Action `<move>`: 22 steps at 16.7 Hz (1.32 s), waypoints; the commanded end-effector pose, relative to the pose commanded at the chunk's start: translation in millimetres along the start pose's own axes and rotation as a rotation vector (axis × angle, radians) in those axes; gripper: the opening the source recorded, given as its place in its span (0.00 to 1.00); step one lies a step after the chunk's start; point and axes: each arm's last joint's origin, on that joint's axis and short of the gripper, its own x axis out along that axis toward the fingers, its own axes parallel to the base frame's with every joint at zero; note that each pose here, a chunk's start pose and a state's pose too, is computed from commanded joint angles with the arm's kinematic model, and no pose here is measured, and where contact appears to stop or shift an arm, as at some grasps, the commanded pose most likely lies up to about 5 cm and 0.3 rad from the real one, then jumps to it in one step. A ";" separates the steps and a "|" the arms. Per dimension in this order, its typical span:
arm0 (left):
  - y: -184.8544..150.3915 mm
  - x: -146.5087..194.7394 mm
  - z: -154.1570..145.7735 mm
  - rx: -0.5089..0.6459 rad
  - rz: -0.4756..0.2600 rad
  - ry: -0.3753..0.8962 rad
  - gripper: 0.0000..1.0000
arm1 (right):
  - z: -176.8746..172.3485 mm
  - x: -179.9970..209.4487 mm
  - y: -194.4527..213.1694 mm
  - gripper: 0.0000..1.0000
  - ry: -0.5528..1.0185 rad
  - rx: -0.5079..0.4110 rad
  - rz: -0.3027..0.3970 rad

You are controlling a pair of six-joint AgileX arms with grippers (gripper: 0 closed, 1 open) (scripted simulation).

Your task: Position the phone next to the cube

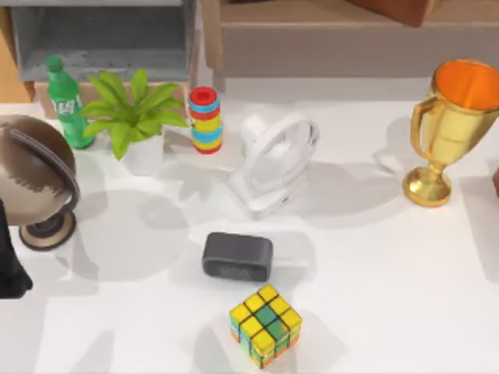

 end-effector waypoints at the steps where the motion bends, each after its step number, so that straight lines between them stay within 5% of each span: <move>1: 0.0 0.0 0.0 0.000 0.000 0.000 1.00 | -0.1 -2.9 0.2 0.00 0.001 0.000 0.002; 11: 0.0 0.0 0.0 0.000 0.000 0.000 1.00 | 7.4 -24.1 -0.4 0.00 -0.030 0.005 -0.045; 22: 0.0 0.0 0.0 0.000 0.000 0.000 1.00 | 74.2 -87.1 57.8 0.00 -0.157 0.071 -0.082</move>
